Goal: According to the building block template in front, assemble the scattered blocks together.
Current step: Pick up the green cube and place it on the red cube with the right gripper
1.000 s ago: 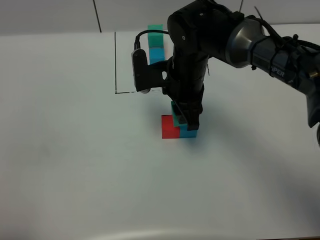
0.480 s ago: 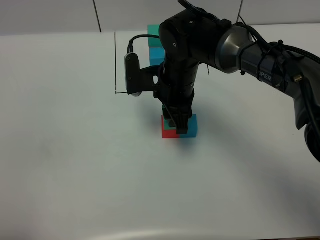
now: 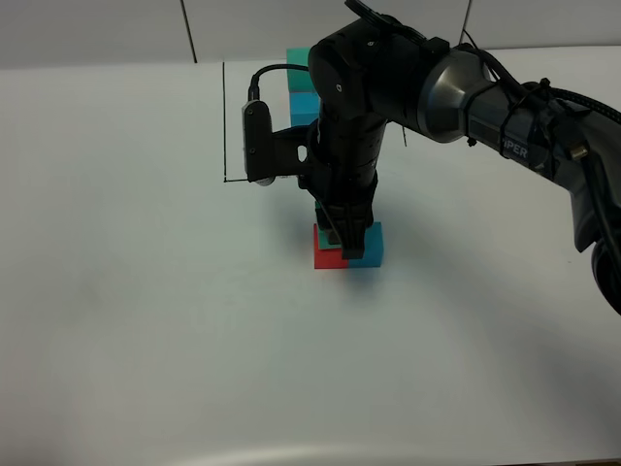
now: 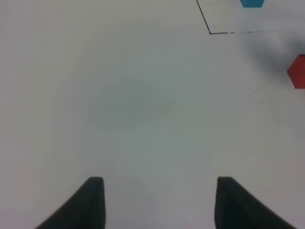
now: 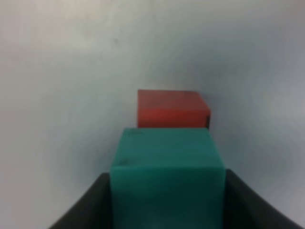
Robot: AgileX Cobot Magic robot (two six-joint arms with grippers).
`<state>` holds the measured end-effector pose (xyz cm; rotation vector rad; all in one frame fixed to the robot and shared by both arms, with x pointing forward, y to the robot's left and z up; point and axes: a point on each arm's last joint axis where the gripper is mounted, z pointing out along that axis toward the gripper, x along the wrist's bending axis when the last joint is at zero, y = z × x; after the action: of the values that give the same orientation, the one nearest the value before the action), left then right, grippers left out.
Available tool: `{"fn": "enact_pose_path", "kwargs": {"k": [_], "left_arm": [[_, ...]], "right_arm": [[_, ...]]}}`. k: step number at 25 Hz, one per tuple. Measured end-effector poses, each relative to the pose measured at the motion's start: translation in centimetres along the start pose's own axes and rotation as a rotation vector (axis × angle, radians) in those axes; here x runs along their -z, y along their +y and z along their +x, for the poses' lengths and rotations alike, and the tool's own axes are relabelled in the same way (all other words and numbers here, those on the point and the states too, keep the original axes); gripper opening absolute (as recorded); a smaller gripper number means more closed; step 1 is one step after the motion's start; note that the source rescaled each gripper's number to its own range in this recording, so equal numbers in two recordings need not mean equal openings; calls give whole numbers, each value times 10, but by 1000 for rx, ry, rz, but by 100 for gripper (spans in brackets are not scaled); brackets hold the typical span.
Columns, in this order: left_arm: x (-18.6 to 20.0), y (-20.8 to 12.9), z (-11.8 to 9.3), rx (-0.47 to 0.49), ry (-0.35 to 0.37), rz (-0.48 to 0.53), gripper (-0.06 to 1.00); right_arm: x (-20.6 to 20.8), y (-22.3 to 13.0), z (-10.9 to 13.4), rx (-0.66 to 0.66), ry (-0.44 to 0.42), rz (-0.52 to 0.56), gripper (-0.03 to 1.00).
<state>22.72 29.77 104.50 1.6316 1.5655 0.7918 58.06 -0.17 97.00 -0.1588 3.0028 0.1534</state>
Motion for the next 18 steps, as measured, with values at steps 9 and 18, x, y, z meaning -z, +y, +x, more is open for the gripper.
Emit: {"fn": "enact_pose_path", "kwargs": {"k": [9,18], "left_arm": [[0,0,0,0,0,0,16],[0,0,0,0,0,0,16]], "right_arm": [[0,0,0,2,-5,-4,2],[0,0,-3,-14,-18,-33,2]]}}
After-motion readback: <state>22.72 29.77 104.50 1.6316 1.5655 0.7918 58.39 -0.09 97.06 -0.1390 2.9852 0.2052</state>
